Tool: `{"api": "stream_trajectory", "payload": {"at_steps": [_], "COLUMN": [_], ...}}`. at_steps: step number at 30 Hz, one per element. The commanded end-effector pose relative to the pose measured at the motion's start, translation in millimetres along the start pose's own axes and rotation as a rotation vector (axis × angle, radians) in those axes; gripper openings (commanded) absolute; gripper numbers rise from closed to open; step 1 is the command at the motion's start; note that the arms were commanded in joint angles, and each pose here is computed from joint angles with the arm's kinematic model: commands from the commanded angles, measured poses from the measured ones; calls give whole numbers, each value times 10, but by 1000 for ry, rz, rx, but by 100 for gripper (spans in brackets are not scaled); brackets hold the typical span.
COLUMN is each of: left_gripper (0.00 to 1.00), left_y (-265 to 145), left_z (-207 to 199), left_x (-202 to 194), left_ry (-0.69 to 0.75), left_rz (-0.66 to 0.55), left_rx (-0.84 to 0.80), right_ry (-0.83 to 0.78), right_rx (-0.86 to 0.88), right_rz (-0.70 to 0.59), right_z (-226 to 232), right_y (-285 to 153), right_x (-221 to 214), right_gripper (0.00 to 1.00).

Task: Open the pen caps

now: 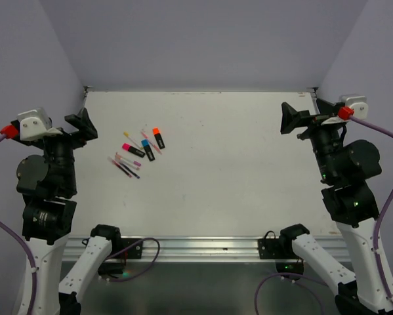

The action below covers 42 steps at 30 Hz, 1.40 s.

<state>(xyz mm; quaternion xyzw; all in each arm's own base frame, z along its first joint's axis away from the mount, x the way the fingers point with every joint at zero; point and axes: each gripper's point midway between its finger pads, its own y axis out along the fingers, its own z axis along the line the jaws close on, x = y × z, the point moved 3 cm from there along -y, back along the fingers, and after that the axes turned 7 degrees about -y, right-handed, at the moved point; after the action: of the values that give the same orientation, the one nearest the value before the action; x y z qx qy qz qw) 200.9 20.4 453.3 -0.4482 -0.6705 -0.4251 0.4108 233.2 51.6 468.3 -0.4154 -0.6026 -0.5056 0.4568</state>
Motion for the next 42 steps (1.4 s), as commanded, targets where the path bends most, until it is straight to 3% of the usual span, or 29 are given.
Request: {"api": "stream_trajectory", "payload": {"at_steps": [1, 8, 14, 18, 24, 33, 42], "left_gripper": [100, 100, 100, 100, 100, 100, 95], "left_y": [50, 179, 358, 472, 678, 1416, 1856], "left_z": [-25, -86, -213, -261, -409, -508, -631], "left_x": [-108, -444, -1079, -1711, -2550, -3355, -4093], "left_ry": [-14, -27, -6, -40, -122, -146, -35], "left_rz": [30, 138, 395, 630, 865, 942, 997], "left_rx": [-4, -15, -50, -17, -16, 119, 241], "right_ry": [37, 175, 299, 355, 382, 398, 449], "right_rx": [2, 20, 4, 17, -15, -5, 39], "right_rz": [-30, 132, 310, 418, 612, 837, 879], "right_z": [19, 171, 314, 425, 515, 665, 789], "right_y": [-19, 120, 199, 177, 144, 37, -7], "right_x": [15, -369, -895, -1232, -1768, -2360, -2561], "right_gripper": [99, 98, 99, 99, 98, 99, 99]}}
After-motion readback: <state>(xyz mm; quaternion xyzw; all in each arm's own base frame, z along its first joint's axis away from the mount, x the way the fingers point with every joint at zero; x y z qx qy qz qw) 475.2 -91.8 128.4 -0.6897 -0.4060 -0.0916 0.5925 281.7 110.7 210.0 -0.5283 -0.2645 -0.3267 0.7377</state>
